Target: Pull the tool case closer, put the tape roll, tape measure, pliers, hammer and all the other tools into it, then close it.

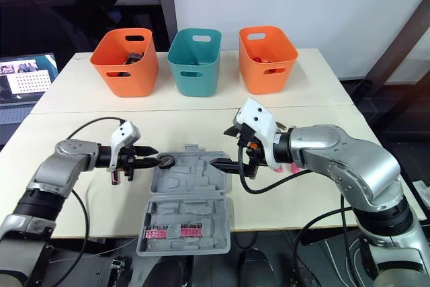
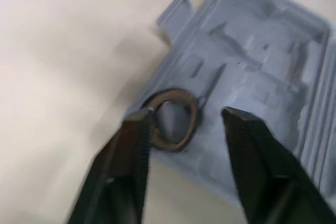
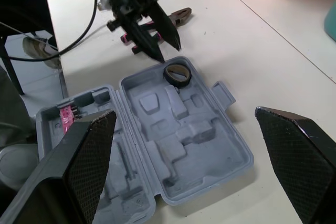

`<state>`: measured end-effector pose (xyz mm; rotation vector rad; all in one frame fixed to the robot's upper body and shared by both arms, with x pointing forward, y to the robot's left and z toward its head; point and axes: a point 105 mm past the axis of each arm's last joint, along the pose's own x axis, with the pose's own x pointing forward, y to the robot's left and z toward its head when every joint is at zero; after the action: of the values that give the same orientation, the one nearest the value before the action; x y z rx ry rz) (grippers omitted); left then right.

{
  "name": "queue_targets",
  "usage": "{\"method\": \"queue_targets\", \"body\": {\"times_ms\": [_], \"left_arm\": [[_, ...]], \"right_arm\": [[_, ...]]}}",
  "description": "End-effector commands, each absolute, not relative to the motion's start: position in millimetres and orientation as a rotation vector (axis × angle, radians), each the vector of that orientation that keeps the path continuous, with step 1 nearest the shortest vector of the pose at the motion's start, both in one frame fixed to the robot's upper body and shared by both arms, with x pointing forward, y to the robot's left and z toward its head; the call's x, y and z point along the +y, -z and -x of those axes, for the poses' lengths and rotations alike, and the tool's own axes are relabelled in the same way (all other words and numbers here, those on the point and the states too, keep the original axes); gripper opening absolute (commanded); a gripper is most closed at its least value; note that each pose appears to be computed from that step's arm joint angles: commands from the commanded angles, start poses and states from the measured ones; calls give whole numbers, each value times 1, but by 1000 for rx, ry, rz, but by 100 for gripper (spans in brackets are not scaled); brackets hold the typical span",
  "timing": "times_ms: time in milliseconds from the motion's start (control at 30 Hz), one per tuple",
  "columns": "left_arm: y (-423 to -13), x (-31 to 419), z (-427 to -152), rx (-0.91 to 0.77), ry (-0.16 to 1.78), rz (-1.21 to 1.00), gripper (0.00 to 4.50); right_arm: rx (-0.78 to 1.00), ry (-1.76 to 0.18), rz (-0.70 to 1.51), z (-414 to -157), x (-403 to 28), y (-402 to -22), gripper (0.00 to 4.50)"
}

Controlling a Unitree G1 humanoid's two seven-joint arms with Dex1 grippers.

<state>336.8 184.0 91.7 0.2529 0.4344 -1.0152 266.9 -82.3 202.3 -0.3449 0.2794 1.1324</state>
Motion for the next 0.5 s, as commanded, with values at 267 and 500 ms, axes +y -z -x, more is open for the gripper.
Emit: {"method": "queue_targets", "body": {"times_ms": [267,500], "left_arm": [[-83,176,-355,305,986,-254,218],[-82,172,-357,273,978,-189,87]], "right_arm": [[225,-1144,376,-265,-79,-214,450],[225,-1132,379,-265,-80,-214,450]]}}
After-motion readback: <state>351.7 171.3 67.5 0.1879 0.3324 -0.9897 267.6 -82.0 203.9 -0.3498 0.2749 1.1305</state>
